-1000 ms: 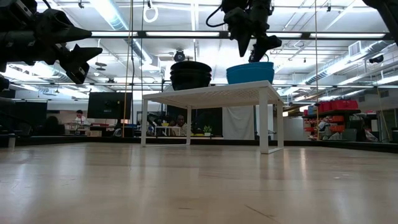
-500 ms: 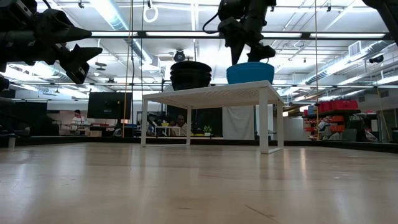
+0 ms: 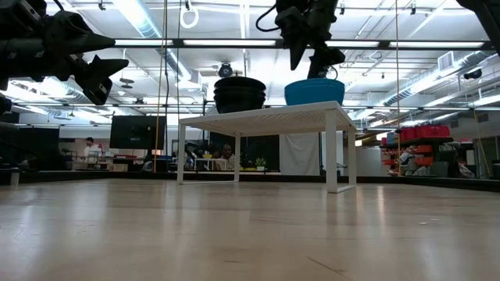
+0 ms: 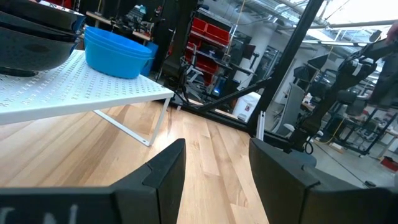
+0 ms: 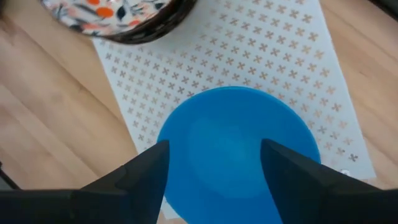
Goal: Pick & Place Mini bowls
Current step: Return to Home Position
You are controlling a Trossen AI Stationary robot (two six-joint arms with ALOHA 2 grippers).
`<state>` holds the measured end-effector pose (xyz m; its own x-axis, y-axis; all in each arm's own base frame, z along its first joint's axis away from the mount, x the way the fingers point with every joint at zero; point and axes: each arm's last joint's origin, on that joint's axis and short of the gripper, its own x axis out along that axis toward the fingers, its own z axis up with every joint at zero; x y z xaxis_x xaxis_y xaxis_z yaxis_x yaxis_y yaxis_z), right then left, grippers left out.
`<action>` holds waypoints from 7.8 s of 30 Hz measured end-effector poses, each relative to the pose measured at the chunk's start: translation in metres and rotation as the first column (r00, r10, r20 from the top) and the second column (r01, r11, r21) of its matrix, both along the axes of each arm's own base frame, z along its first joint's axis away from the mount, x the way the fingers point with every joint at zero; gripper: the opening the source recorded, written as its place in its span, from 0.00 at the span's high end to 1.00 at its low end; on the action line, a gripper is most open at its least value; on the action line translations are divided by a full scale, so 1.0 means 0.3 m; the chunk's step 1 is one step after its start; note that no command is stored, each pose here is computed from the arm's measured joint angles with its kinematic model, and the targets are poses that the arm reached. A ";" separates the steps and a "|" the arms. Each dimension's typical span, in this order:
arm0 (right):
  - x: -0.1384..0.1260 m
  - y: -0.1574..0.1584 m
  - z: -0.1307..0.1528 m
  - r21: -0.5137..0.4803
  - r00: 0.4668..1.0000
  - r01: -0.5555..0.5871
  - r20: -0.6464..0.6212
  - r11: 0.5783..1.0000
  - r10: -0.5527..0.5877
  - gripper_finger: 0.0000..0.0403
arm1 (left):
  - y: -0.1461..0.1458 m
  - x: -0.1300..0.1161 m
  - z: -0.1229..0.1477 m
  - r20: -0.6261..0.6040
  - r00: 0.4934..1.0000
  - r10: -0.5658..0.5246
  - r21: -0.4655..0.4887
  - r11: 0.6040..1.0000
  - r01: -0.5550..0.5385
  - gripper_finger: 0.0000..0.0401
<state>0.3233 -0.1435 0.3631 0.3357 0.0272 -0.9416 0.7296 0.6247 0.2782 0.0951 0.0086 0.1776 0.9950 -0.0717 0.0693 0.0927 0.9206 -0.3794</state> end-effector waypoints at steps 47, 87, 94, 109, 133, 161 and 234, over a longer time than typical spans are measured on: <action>-0.688 0.222 -0.370 -0.697 0.756 0.224 0.566 0.681 0.330 0.97 | 0.000 0.000 0.000 0.000 1.000 0.000 0.000 1.000 0.000 0.55; -0.838 0.263 -0.640 -0.659 0.629 0.518 0.725 0.545 0.280 0.96 | 0.000 0.000 0.000 -0.001 1.000 0.000 0.000 1.000 0.000 0.55; -0.838 0.263 -0.640 -0.660 0.629 0.518 0.725 0.545 0.280 0.96 | 0.000 0.000 -0.001 -0.001 1.000 0.000 -0.001 1.000 0.000 0.55; -0.838 0.263 -0.639 -0.660 0.629 0.517 0.725 0.545 0.280 0.96 | 0.000 0.000 -0.001 -0.001 1.000 0.000 -0.001 1.000 0.000 0.55; -0.838 0.263 -0.639 -0.660 0.629 0.517 0.725 0.545 0.281 0.96 | 0.000 0.000 -0.001 -0.001 1.000 0.000 -0.001 1.000 0.000 0.55; -0.838 0.263 -0.639 -0.660 0.629 0.517 0.725 0.545 0.280 0.96 | 0.000 0.000 -0.001 -0.001 1.000 0.000 0.000 1.000 0.000 0.55; -0.838 0.263 -0.639 -0.660 0.629 0.517 0.725 0.545 0.280 0.96 | 0.000 0.000 -0.001 -0.001 1.000 0.000 -0.001 1.000 0.000 0.55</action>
